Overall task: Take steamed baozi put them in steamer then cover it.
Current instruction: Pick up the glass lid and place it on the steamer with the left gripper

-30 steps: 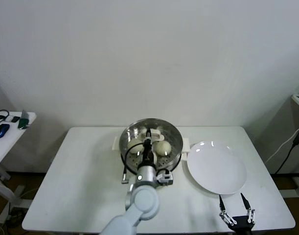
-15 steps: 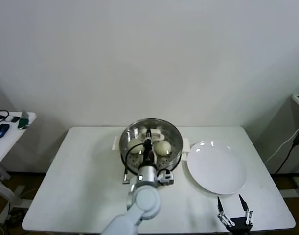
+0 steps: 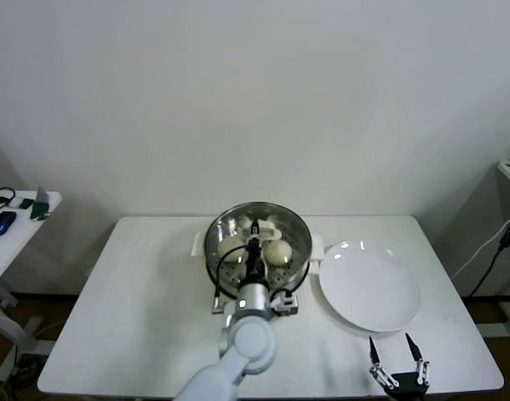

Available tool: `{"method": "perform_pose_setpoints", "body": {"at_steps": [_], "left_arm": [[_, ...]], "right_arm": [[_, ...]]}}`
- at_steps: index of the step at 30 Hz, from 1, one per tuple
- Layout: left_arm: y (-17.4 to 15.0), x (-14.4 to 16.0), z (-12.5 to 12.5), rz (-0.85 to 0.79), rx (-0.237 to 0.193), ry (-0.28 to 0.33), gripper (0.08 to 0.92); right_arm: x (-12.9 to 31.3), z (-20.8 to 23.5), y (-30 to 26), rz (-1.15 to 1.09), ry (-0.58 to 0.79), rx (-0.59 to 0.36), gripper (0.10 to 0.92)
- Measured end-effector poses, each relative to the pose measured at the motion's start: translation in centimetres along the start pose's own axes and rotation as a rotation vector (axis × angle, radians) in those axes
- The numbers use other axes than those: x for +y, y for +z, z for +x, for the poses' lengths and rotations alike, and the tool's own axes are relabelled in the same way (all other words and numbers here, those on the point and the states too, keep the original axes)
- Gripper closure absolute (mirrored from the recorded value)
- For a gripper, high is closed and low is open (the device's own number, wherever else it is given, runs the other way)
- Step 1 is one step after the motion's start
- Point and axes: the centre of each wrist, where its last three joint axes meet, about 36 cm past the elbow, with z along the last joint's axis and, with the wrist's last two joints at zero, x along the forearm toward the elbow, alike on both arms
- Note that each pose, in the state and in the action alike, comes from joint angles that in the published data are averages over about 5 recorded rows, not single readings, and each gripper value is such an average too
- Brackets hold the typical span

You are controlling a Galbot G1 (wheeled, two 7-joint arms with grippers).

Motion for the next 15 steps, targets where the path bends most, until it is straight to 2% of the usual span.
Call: {"method": "perform_pose_setpoints", "body": {"at_steps": [10,15], "left_arm": [[0.52,-0.43,-0.06,-0.010,0.004,0.005,0.842],[0.56,0.17,0.23,0.008,-0.012,0.013,0.712]], "right_arm": [[0.14,-0.08,0.08,-0.002,-0.004,-0.008,0.200],[0.16,-0.15,-0.08,-0.006,0.001,-0.005,0.200]]}}
